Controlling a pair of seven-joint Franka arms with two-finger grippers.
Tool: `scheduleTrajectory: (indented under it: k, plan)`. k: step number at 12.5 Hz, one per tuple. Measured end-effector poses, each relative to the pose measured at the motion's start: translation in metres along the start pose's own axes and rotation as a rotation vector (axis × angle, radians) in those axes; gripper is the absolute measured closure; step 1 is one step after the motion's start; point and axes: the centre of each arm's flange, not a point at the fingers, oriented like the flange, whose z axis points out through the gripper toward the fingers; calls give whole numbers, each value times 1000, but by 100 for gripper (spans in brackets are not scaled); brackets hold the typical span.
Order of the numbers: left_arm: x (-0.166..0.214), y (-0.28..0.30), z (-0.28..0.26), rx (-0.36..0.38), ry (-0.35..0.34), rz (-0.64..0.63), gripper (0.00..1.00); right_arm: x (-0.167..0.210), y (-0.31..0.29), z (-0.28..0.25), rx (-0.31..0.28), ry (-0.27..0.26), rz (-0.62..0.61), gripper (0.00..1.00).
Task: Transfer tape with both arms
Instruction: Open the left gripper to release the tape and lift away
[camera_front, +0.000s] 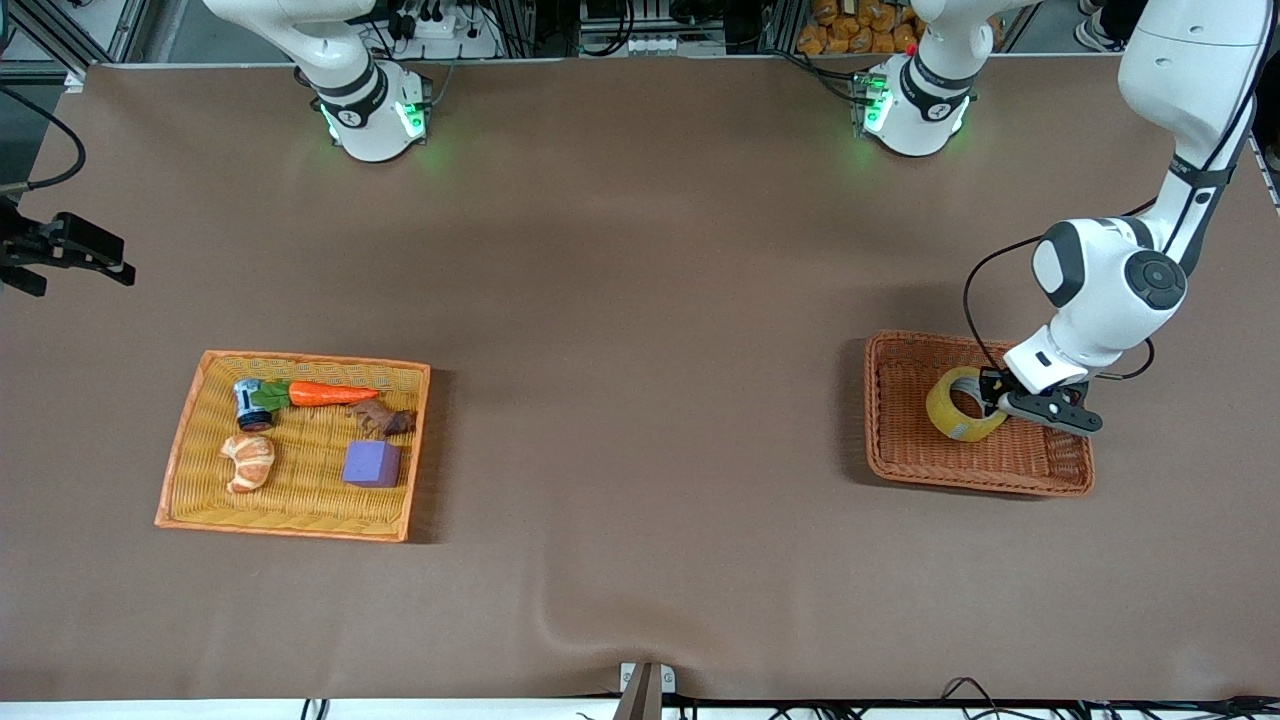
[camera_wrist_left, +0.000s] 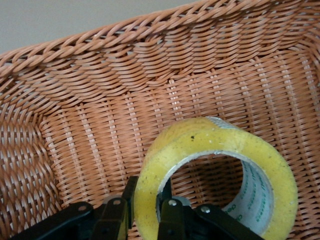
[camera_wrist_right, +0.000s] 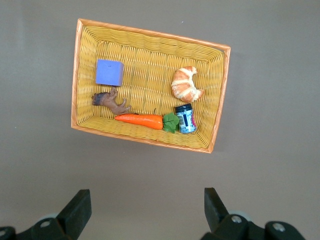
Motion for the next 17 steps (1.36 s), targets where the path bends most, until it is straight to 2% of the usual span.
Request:
scheduleTrajectory:
  k: [1,4,7,8,10,12,15,17]
  plan:
    - [0,-1,0,0,0,0,70,0,3,1,0,-1,4,0]
    - [5,-7,-4,0,-4,-11,37,-1,6,1,0,-2,9,0]
    - [39,-19,-33,-34,-91,-43,4,-1,6,1,0,-2,8,0]
    - [57,-16,-49,-48,-118,-74,0,-1,6,1,0,-1,8,0]
    - [89,7,-79,-73,-163,-164,0,0,6,1,0,-1,8,0]
    - [113,33,-110,-84,-179,-210,0,0,6,1,0,-1,8,0]
    - [134,66,-178,-75,-224,-301,0,1,6,4,0,-6,8,0]
    - [141,86,-238,-52,-223,-304,0,2,6,5,0,-8,8,0]
